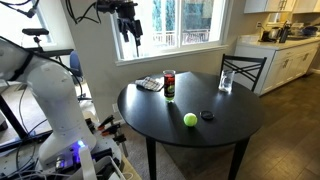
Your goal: Pick up the green tennis ball and put it in the storage container
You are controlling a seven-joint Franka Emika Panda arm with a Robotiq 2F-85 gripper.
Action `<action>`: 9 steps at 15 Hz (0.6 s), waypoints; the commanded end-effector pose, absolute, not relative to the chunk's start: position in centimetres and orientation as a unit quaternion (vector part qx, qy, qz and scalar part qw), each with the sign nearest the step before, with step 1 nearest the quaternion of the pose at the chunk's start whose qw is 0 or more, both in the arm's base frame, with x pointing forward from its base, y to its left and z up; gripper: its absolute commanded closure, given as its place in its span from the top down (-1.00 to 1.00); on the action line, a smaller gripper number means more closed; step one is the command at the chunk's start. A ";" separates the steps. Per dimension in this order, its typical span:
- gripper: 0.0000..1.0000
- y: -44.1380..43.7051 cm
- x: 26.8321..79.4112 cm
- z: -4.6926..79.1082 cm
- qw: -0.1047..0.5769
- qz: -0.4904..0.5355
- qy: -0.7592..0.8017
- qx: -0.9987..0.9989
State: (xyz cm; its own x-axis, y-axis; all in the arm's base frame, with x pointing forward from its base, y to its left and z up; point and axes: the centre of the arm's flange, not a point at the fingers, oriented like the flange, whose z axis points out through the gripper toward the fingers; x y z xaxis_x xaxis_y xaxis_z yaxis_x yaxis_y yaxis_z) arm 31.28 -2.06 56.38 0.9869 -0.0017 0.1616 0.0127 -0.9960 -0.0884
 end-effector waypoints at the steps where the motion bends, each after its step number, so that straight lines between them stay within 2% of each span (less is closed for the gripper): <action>1: 1.00 -6.2 35.3 54.4 0.008 -0.029 0.040 -0.999; 7: 1.00 -11.2 39.3 50.0 -0.009 0.034 0.093 -0.995; 9: 1.00 -12.5 40.9 49.2 -0.017 0.013 0.093 -0.995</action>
